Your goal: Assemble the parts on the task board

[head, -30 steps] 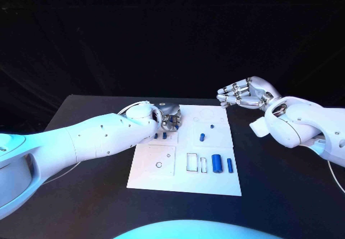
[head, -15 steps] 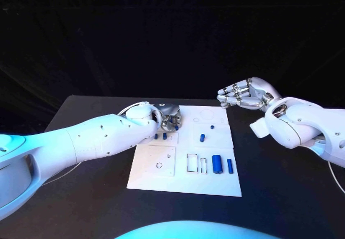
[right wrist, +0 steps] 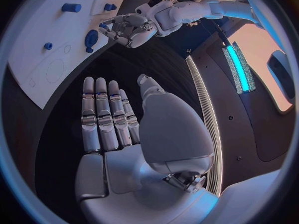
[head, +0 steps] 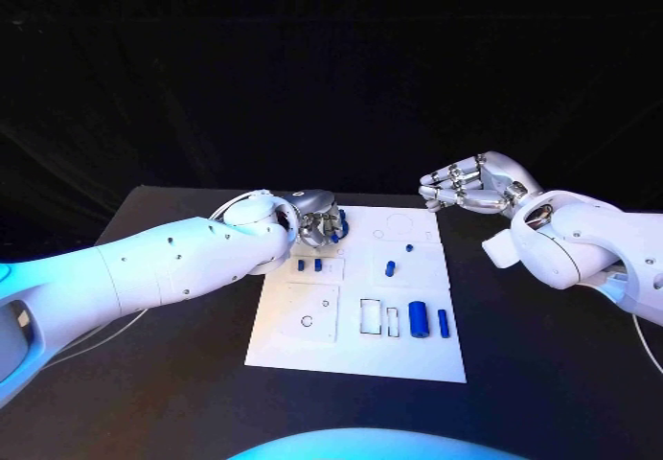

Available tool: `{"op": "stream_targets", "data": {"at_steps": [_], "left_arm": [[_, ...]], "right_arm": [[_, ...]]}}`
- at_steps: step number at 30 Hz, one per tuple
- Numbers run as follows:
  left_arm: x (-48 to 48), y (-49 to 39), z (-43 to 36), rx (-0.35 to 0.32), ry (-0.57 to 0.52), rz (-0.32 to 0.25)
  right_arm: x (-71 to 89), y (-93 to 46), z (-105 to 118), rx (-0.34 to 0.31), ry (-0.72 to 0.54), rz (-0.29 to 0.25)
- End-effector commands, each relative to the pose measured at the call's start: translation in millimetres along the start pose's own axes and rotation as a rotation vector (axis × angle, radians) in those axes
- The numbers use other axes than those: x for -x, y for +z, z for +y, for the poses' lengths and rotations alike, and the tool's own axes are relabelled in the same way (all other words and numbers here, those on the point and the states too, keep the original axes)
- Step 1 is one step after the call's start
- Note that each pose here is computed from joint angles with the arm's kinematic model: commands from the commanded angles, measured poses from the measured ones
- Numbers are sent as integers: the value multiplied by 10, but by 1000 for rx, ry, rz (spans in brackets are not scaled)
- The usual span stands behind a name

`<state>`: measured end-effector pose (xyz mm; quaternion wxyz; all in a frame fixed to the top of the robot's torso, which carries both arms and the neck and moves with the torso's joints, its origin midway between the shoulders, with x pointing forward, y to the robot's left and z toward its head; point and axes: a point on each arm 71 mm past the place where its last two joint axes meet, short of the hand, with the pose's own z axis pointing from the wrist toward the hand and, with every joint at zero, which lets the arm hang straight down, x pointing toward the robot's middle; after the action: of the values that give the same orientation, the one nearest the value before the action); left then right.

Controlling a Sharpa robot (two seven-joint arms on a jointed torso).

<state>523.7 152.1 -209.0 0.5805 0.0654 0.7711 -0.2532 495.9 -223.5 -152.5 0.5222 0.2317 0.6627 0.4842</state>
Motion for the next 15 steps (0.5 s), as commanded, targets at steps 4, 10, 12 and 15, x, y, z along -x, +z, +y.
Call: {"op": "stream_targets", "data": {"at_steps": [4,10,12,15], "left_arm": [[92,-86,86,24,-39,-3],[114,-150,265,76,-31,24],[115,-166,314,89,-29,33],[111,-182,357,100,-29,43]], "right_arm": [[-9,2,0,9,-5,10],[-15,-2,-15,5,-4,12],[-16,-4,-20,4,-3,13],[-16,-7,-25,2,-3,13]]}}
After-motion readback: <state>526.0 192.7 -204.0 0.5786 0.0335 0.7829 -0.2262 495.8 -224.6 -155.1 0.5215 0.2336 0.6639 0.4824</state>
